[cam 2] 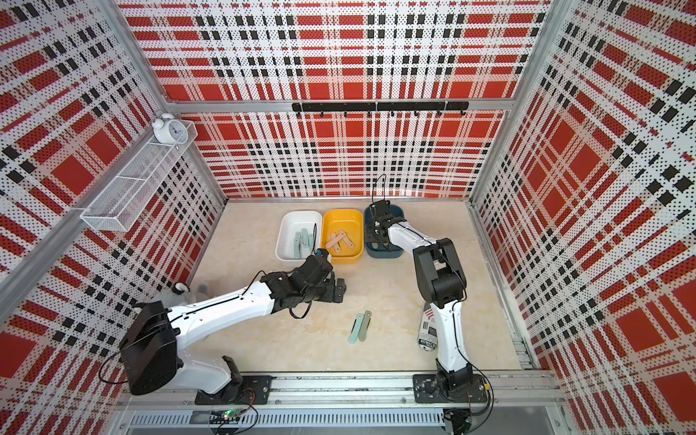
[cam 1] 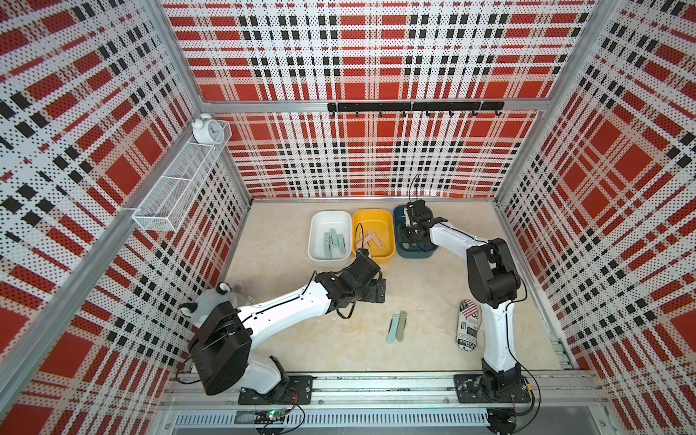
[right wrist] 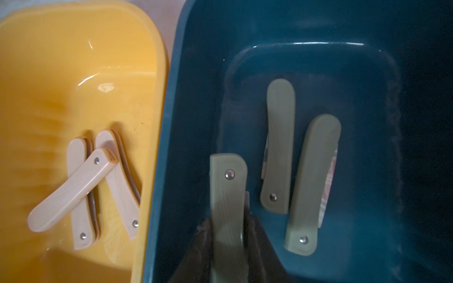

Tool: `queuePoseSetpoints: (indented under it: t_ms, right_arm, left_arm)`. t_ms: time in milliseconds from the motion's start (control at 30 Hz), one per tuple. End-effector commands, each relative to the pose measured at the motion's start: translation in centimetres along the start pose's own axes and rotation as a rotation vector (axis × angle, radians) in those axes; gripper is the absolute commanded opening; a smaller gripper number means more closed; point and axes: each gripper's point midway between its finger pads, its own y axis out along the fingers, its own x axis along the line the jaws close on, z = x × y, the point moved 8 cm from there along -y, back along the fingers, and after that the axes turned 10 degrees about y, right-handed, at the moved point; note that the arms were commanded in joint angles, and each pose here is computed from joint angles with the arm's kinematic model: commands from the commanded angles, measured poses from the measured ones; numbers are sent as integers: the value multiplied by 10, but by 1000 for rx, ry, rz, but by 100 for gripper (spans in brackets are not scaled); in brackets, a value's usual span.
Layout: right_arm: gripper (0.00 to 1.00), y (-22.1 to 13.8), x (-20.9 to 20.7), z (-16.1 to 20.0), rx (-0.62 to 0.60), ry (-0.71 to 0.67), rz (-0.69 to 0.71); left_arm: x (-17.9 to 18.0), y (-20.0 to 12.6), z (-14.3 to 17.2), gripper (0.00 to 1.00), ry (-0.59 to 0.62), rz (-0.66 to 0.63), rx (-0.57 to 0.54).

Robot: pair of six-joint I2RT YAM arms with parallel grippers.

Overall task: Place the fruit knives into the storage box by color
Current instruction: Place the fruit knife in the storage box.

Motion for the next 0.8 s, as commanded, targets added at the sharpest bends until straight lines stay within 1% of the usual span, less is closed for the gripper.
queuePoseSetpoints:
  t_ms: [0, 100, 333, 567, 667, 700, 767]
  right_arm:
    - [25, 4, 0, -12, -47, 30, -20]
    - [26, 2, -4, -18, -74, 42, -13]
    - [34, -3, -4, -27, -91, 35, -19]
    - [45, -24, -1, -30, -104, 18, -41]
    - [57, -50, 2, -27, -113, 9, -62]
    - [63, -61, 2, -23, -120, 5, -65]
    - [77, -83, 1, -10, -123, -7, -73]
  left_arm:
    - [3, 0, -1, 98, 3, -6, 7]
    - [1, 0, -3, 98, -7, 1, 0]
    - [3, -2, -1, 98, -5, 1, -1]
    - [5, -2, 5, 98, 7, -7, 9]
    - [-5, -3, 13, 98, 49, 6, 25]
    - [-11, -3, 19, 98, 78, 14, 37]
    - [-22, -3, 33, 98, 138, 21, 69]
